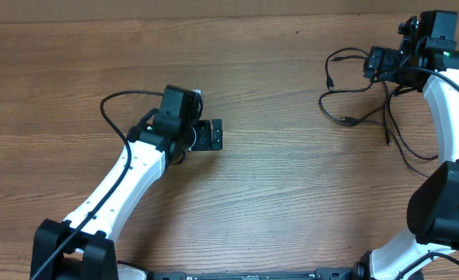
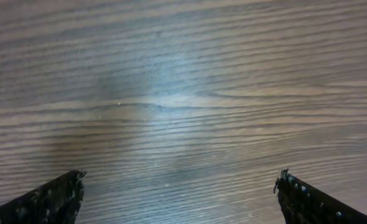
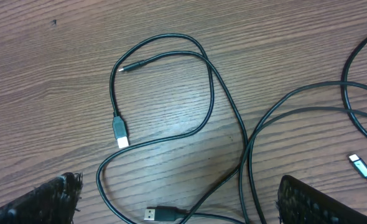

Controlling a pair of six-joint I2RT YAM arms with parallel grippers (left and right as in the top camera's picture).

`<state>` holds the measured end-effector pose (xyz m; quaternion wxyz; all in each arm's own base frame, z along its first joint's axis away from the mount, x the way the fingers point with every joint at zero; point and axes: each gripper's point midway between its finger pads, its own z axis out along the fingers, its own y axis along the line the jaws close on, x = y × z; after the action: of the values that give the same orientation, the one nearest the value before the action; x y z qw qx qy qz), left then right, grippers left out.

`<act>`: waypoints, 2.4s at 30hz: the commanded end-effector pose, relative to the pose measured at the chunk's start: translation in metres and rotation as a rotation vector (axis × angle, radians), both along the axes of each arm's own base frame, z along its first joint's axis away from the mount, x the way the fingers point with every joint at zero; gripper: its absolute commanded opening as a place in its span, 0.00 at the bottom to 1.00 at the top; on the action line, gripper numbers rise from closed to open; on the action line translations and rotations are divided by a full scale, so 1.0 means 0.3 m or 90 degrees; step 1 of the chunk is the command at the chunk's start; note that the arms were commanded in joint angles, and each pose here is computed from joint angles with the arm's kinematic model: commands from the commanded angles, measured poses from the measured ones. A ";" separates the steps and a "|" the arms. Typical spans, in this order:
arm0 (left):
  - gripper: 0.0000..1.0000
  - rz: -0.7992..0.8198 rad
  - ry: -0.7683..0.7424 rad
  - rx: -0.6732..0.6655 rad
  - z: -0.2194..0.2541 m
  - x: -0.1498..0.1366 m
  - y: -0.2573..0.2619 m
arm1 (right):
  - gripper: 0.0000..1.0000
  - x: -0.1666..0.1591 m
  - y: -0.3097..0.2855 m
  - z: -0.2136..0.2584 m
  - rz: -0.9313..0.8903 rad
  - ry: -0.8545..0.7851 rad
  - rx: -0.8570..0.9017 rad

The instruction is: Untangle cables

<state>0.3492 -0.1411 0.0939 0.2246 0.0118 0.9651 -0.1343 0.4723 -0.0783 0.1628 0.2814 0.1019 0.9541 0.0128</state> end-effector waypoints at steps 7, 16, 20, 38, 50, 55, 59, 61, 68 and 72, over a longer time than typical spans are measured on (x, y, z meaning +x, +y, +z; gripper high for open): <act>0.99 0.102 0.070 -0.011 -0.138 -0.005 0.012 | 1.00 0.011 0.007 0.019 0.003 -0.012 0.004; 0.99 0.329 0.249 -0.077 -0.201 -0.136 0.044 | 1.00 0.011 0.008 0.019 0.003 -0.012 0.004; 0.99 0.316 0.244 -0.109 -0.189 -0.118 0.014 | 1.00 0.011 0.008 0.019 0.003 -0.012 0.004; 1.00 0.261 0.204 -0.129 -0.169 -0.075 -0.022 | 1.00 0.011 0.008 0.019 0.003 -0.012 0.004; 0.99 0.216 0.090 -0.068 -0.068 -0.034 0.049 | 1.00 0.011 0.007 0.019 0.003 -0.012 0.004; 1.00 0.181 -0.022 -0.059 0.044 -0.038 0.084 | 1.00 0.011 0.008 0.019 0.003 -0.012 0.004; 1.00 0.185 -0.094 -0.085 0.038 -0.084 0.109 | 1.00 0.011 0.008 0.019 0.003 -0.012 0.004; 0.99 0.184 -0.125 -0.100 0.008 -0.114 0.120 | 1.00 0.011 0.008 0.019 0.003 -0.012 0.004; 1.00 0.190 -0.261 -0.158 -0.044 -0.171 0.153 | 1.00 0.011 0.007 0.019 0.003 -0.012 0.004; 0.99 0.190 -0.303 -0.175 -0.022 -0.200 0.166 | 1.00 0.011 0.008 0.019 0.003 -0.012 0.004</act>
<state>0.2902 -0.0981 0.0774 0.4321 -0.1309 0.8627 -0.2276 0.4724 -0.0784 0.1628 0.2816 0.1019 0.9540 0.0126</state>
